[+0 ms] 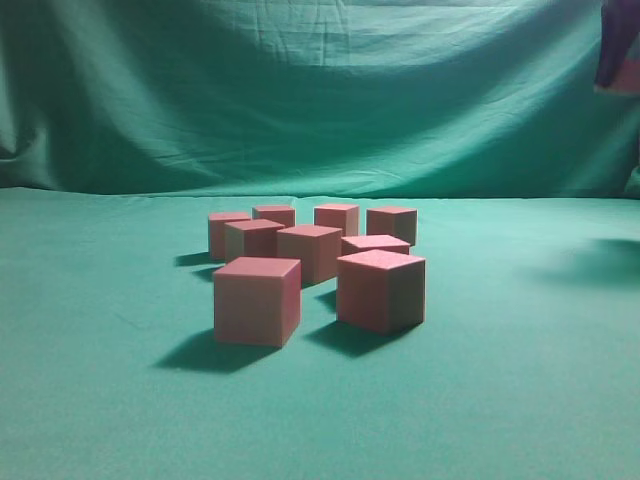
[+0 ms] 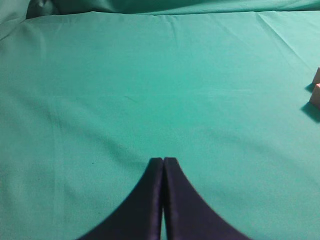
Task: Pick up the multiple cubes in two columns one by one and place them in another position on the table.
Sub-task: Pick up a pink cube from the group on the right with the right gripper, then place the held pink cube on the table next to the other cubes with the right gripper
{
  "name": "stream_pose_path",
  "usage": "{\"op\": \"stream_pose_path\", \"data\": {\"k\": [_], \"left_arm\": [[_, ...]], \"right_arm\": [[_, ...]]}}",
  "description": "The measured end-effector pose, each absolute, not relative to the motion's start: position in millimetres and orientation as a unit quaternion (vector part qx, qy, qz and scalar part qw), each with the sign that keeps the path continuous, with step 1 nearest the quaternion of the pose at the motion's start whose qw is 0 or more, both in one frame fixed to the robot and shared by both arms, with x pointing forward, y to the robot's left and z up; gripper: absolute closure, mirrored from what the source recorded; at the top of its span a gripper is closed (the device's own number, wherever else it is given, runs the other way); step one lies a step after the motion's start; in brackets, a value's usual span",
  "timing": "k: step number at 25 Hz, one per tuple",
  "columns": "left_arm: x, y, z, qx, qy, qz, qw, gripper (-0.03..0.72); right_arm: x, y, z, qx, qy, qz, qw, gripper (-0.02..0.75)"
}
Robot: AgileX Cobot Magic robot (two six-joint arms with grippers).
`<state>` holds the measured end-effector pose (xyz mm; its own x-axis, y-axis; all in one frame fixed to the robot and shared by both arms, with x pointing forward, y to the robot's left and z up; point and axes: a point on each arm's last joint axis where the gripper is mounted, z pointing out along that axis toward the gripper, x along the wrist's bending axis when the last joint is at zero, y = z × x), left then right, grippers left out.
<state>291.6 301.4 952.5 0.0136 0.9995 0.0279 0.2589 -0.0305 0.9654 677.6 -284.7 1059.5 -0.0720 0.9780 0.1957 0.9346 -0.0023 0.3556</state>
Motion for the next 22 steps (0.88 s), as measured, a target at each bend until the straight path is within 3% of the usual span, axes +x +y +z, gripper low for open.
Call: {"op": "stream_pose_path", "data": {"k": [12, 17, 22], "left_arm": [[292, 301, 953, 0.571, 0.551, 0.435, 0.425, 0.688], [292, 301, 953, 0.571, 0.551, 0.435, 0.425, 0.688], [292, 301, 953, 0.571, 0.551, 0.435, 0.425, 0.688]], "right_arm": [[617, -267, 1156, 0.640, 0.714, 0.270, 0.083, 0.479], [576, -203, 1175, 0.568, 0.767, 0.294, 0.063, 0.479], [538, -127, 1164, 0.475, 0.833, 0.282, 0.014, 0.479]]}}
